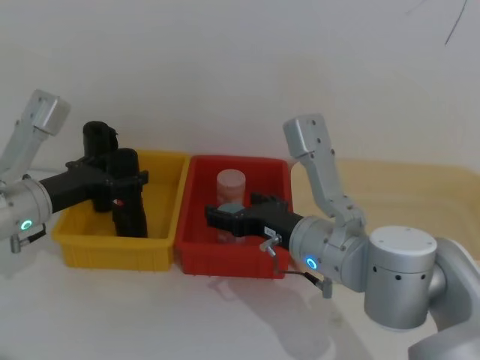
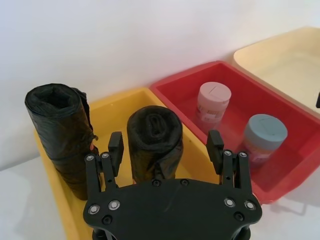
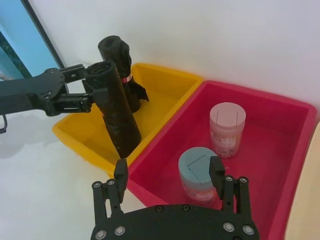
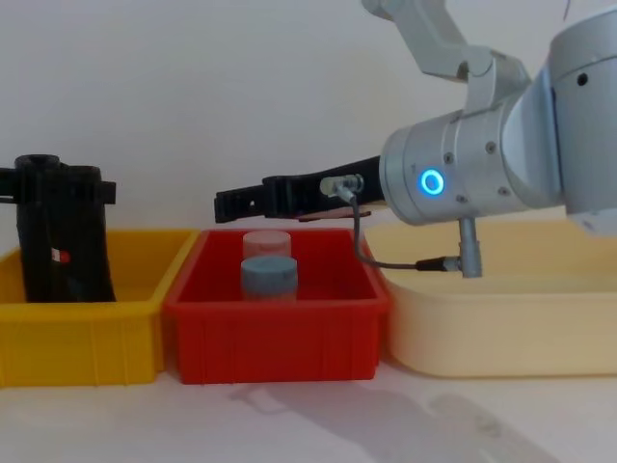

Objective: Pick up the garbage bag with the one hand and transfer it to the other hand.

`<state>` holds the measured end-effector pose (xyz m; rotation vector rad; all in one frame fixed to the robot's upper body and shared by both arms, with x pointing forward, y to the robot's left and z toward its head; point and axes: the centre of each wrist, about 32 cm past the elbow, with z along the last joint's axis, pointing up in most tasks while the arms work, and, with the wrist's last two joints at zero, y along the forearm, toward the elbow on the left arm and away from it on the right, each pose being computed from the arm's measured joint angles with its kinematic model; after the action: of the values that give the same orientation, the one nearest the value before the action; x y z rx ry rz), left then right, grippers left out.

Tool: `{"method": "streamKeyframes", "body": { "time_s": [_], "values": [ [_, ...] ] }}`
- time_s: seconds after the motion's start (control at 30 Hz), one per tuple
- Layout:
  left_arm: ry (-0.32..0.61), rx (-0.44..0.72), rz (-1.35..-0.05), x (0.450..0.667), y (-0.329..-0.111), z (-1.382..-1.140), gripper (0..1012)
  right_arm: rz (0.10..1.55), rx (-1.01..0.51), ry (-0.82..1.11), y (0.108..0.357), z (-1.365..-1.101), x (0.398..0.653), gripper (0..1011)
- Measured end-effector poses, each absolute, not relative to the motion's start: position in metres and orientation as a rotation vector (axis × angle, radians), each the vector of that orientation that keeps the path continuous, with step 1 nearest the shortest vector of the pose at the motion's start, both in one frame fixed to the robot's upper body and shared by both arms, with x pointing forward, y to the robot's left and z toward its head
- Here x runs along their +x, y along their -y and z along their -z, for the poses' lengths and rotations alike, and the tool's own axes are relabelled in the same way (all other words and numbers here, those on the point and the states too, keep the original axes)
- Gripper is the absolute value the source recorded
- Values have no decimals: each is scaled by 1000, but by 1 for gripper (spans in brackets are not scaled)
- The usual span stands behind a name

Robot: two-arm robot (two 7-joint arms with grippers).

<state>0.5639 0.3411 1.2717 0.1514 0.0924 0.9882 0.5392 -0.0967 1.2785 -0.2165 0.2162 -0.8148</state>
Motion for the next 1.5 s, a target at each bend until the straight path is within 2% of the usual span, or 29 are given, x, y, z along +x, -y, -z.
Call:
{"method": "streamKeyframes", "body": {
  "time_s": [0.67,1.5],
  "values": [
    [-86,194,-975,583,-338,-1268,1001,801,-230,-235,88,-1271,552,1001],
    [-75,201,-954,591,-337,-1267,1001,832,-260,-166,72,-1259,567,1001]
  ]
}}
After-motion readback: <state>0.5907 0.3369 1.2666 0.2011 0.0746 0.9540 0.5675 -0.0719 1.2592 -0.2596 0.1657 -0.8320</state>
